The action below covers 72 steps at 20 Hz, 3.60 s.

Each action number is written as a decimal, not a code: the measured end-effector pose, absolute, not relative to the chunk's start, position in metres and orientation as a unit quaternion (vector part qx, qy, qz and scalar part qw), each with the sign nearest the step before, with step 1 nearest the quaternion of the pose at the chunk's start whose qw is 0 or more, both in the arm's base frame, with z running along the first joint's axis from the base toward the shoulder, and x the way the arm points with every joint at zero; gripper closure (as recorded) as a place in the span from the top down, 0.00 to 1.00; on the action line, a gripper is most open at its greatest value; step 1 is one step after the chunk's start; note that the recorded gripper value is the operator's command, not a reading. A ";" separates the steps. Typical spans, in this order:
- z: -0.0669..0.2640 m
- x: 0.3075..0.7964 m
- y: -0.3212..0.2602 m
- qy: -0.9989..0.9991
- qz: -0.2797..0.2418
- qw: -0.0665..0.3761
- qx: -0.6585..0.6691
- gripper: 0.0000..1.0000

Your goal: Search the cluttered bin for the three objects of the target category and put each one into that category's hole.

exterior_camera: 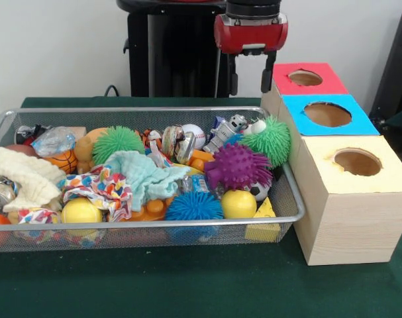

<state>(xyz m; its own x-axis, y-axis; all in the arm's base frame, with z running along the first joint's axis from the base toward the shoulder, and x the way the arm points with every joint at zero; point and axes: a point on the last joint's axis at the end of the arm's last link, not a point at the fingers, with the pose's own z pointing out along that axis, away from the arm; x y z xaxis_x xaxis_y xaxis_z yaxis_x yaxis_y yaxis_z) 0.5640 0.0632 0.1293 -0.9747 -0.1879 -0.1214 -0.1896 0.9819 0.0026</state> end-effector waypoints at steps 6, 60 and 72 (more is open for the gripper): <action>0.125 0.550 0.064 0.996 0.003 0.012 -0.088 1.00; 0.110 0.537 -0.017 0.999 -0.011 -0.051 -0.012 1.00; 0.077 0.527 -0.086 0.996 0.003 -0.076 0.054 1.00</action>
